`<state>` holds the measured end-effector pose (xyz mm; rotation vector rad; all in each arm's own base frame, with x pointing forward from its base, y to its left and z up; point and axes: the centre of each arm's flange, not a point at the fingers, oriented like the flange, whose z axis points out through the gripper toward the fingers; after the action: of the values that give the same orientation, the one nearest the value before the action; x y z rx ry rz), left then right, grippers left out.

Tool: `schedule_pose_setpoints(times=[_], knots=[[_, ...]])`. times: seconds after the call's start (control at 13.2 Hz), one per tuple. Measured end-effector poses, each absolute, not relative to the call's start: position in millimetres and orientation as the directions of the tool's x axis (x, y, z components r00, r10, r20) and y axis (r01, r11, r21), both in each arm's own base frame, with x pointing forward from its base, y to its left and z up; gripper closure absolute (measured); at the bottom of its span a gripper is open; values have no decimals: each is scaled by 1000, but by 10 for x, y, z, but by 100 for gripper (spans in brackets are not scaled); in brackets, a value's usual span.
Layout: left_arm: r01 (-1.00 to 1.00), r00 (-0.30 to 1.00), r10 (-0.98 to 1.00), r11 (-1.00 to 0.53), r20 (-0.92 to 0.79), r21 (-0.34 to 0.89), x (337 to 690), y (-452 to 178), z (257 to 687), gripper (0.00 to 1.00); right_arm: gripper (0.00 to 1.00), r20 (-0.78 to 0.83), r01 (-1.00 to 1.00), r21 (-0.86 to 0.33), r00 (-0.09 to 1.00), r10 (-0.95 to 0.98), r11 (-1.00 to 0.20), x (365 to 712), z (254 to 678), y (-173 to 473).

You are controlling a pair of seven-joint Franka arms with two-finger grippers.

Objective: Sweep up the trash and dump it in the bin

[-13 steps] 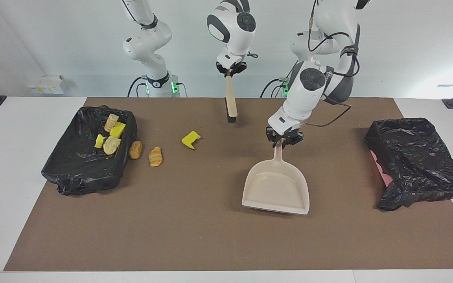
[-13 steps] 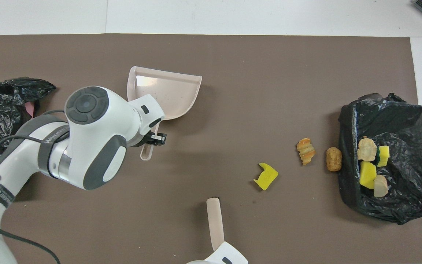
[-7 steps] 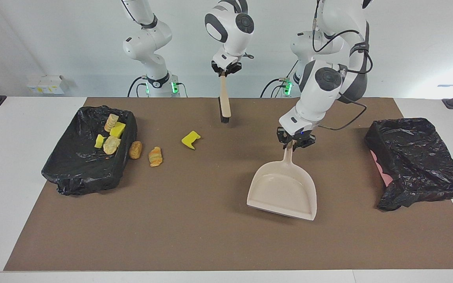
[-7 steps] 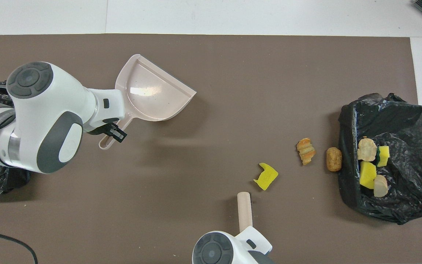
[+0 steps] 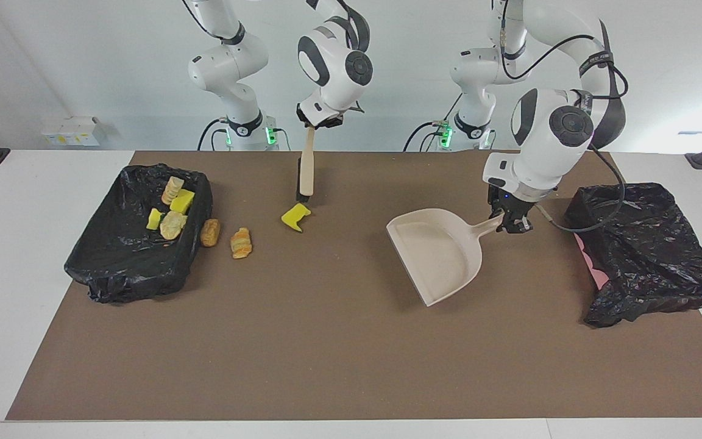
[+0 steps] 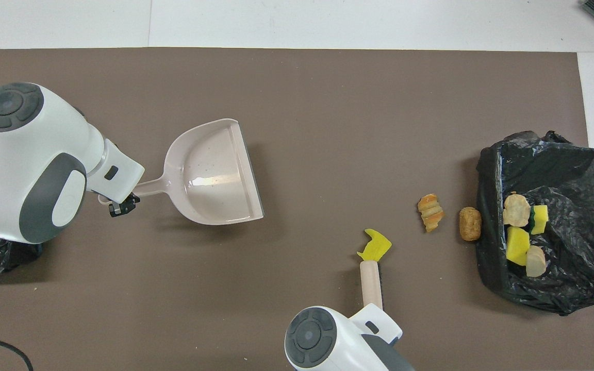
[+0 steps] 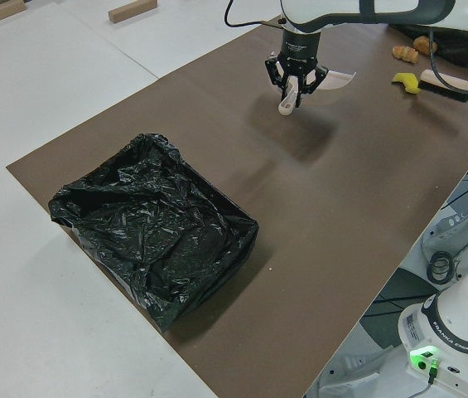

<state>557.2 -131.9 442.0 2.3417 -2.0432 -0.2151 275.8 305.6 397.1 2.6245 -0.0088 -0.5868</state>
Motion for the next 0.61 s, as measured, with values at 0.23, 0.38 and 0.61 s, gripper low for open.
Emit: schedule_pose_setpoints(times=[0.23,0.38,0.61], knots=[[-996,-5,-986,-10,-166,90,5214,-1628,4307,69,73,-347,111,514,934,-88,-850,2845,3975,2918],[-997,-33,-979,18,-200,74,4807,-1976,4155,69,73,-302,103,552,949,-84,-827,3029,3972,2758],[-999,7,-971,-18,-238,43,4358,-2425,3940,69,73,-302,119,577,950,-75,-808,3470,3890,2314]])
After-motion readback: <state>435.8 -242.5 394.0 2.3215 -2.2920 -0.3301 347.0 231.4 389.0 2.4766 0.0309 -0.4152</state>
